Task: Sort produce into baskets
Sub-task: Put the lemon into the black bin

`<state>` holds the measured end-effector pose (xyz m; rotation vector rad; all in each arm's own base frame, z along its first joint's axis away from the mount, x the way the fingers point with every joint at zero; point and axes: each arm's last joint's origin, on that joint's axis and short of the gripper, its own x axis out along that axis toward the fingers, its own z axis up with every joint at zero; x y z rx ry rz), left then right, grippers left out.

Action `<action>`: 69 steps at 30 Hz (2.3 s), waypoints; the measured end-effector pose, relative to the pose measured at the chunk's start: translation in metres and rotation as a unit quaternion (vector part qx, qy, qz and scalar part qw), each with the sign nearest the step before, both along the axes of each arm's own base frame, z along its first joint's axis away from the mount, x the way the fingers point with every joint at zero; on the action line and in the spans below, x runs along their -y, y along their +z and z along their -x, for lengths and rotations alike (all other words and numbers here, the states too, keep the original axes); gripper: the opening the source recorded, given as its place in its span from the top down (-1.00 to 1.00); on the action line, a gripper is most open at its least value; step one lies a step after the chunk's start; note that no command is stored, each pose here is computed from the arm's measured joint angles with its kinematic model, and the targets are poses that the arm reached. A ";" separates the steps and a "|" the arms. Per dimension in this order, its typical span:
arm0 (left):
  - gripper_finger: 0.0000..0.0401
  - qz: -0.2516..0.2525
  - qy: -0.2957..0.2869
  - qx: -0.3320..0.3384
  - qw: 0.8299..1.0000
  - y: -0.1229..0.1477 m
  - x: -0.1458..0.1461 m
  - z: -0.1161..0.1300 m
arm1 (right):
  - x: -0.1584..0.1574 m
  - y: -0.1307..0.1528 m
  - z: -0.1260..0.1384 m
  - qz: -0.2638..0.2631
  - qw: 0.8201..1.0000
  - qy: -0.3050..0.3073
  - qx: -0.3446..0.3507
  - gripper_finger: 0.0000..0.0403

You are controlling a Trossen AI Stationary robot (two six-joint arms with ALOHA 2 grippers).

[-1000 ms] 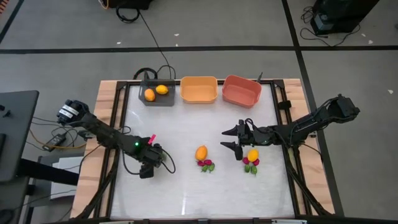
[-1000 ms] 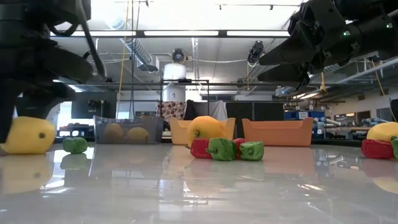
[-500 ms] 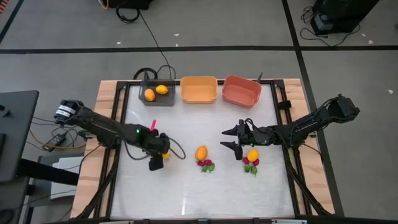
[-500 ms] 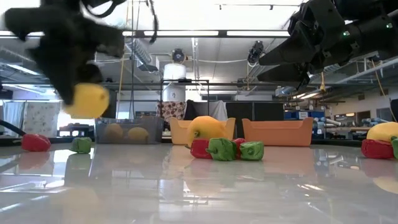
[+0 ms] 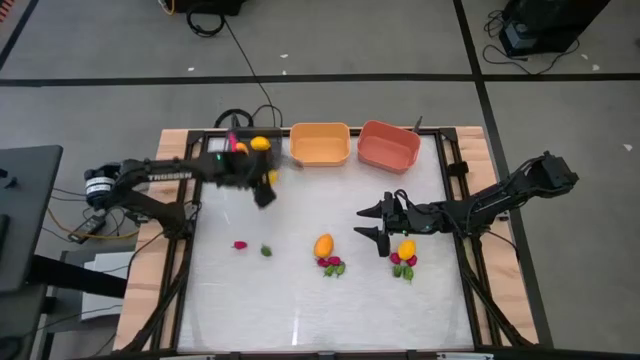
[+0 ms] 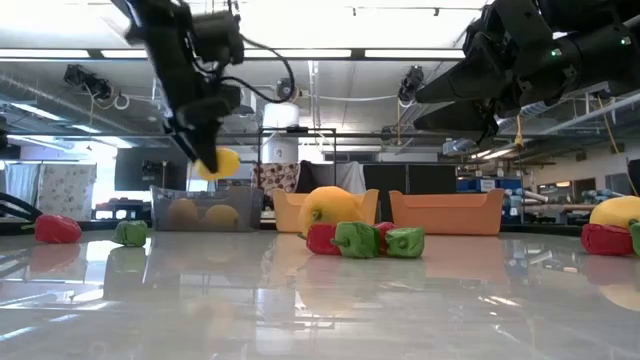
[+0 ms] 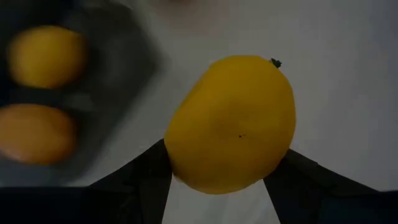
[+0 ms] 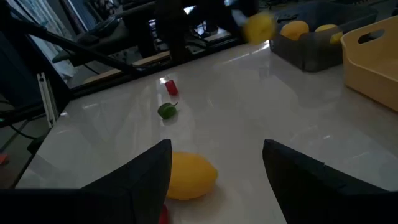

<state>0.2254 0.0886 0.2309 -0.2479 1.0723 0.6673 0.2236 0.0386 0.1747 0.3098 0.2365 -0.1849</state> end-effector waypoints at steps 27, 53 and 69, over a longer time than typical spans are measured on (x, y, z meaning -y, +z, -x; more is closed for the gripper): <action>-0.57 -0.055 0.198 0.047 0.977 -0.016 -0.115 0.051 | 0.002 0.000 0.000 0.011 0.999 -0.036 0.002 -0.31; -0.58 0.072 -0.090 0.215 0.970 -0.004 0.010 -0.046 | 0.003 0.000 0.000 0.014 0.999 -0.048 0.002 -0.31; -0.58 0.123 -0.043 0.257 0.958 -0.011 0.081 -0.070 | 0.002 -0.012 0.004 0.042 0.997 -0.005 -0.069 -0.31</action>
